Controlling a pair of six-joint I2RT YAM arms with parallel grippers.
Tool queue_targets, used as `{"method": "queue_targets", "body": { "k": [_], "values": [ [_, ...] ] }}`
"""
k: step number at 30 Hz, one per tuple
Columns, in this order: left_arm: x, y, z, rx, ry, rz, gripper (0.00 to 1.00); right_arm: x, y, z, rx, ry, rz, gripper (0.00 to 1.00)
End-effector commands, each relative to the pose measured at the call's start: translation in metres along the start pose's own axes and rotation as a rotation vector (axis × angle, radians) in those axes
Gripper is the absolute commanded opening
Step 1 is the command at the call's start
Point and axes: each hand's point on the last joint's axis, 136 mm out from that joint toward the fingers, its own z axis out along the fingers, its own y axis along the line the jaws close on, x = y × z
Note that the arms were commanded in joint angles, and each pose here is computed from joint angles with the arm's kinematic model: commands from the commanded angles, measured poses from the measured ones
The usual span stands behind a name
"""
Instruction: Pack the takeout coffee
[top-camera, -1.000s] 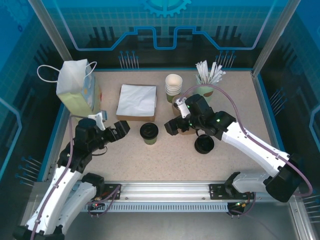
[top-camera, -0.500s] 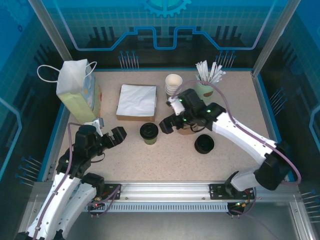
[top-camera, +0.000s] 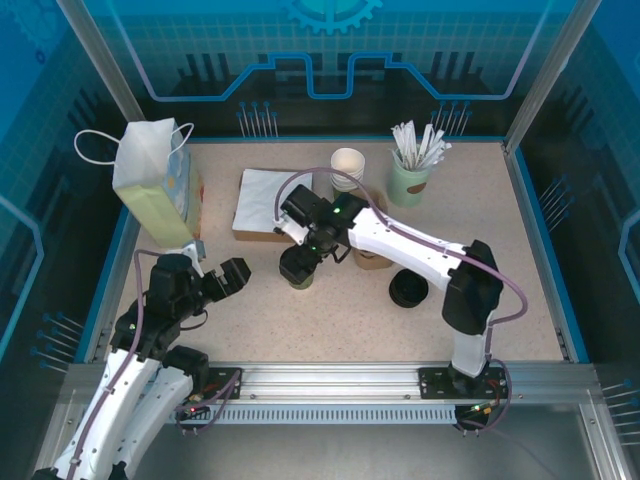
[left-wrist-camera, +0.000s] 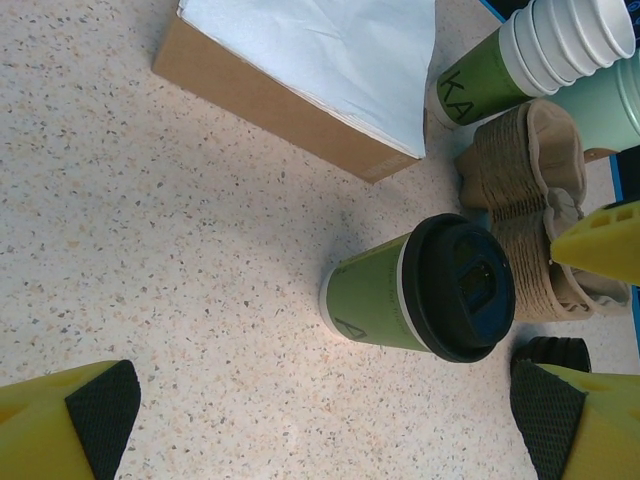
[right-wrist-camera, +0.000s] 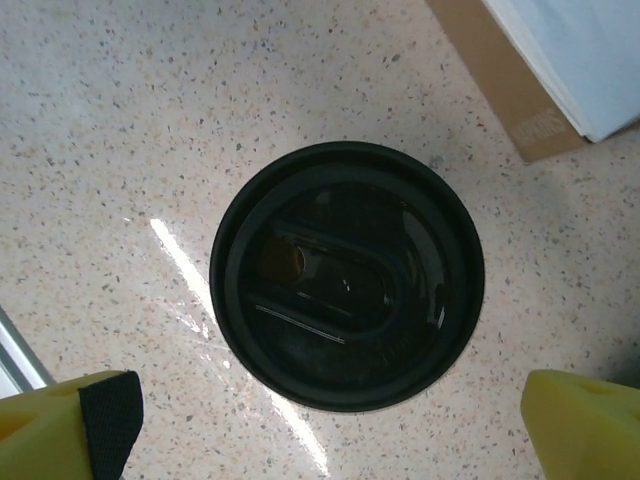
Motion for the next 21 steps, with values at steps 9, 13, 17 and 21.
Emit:
{"method": "queue_targets", "body": {
  "k": [9, 13, 17, 21],
  "values": [
    [0.007, 0.013, 0.003, -0.033, 0.001, 0.006, 0.99, 0.001, 0.01, 0.019, -0.012, 0.133, -0.088, 1.0],
    [0.006, 0.012, 0.004, -0.031, 0.0, 0.005, 0.99, 0.0, 0.012, 0.026, -0.019, 0.152, -0.101, 1.0],
    [0.006, 0.013, 0.004, -0.031, -0.001, 0.005, 0.99, 0.001, 0.009, 0.031, 0.002, 0.167, -0.111, 1.0],
    [0.007, 0.013, 0.005, -0.031, 0.001, 0.007, 0.99, 0.001, 0.008, 0.033, 0.015, 0.172, -0.122, 1.0]
  ]
}}
